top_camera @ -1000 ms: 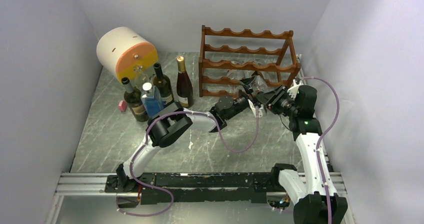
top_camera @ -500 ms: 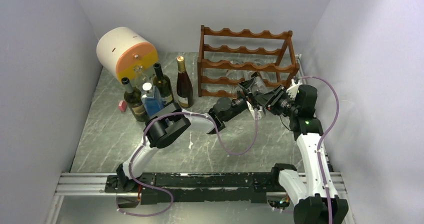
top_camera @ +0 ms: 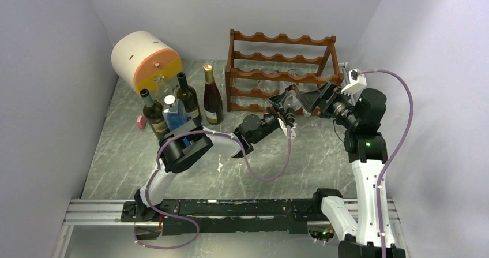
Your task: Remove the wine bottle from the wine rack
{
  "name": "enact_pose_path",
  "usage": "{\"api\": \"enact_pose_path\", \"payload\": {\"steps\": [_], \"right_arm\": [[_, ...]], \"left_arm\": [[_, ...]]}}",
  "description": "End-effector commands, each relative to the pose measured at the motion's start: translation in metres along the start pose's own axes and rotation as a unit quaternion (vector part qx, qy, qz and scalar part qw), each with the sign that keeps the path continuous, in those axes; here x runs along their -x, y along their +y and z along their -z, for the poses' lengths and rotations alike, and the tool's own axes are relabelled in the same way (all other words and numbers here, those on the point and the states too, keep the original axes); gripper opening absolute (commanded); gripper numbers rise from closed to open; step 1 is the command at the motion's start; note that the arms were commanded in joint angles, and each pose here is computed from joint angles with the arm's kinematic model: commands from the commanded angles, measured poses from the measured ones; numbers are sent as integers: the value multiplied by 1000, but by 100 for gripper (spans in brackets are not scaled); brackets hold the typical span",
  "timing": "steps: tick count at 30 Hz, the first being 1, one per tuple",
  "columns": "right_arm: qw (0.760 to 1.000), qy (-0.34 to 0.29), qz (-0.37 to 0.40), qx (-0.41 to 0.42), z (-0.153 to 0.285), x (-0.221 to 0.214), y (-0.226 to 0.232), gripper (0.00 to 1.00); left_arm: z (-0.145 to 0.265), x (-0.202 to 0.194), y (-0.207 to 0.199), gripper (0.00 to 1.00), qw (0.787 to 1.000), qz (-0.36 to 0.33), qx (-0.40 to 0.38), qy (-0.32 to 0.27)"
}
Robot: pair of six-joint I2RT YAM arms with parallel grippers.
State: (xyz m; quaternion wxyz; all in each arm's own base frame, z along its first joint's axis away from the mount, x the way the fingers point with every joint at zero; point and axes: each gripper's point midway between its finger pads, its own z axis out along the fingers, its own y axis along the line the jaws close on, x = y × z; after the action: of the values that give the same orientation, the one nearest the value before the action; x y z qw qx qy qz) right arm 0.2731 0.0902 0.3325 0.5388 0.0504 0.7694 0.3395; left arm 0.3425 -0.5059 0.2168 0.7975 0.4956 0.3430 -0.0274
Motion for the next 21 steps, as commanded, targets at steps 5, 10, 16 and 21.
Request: {"api": "enact_pose_path", "payload": {"steps": [5, 10, 16, 21], "right_arm": [[999, -5, 26, -33, -6, 7, -14, 90], [998, 0, 3, -60, -17, 6, -30, 90], [998, 5, -4, -65, -30, 4, -41, 89], [998, 3, -2, -70, -36, 3, -48, 89]], "left_arm": [[9, 45, 41, 7, 995, 5, 93, -31], [14, 54, 43, 7, 993, 6, 110, -30], [25, 66, 50, 7, 989, 9, 146, -22], [38, 75, 64, 7, 976, 3, 216, -14]]}}
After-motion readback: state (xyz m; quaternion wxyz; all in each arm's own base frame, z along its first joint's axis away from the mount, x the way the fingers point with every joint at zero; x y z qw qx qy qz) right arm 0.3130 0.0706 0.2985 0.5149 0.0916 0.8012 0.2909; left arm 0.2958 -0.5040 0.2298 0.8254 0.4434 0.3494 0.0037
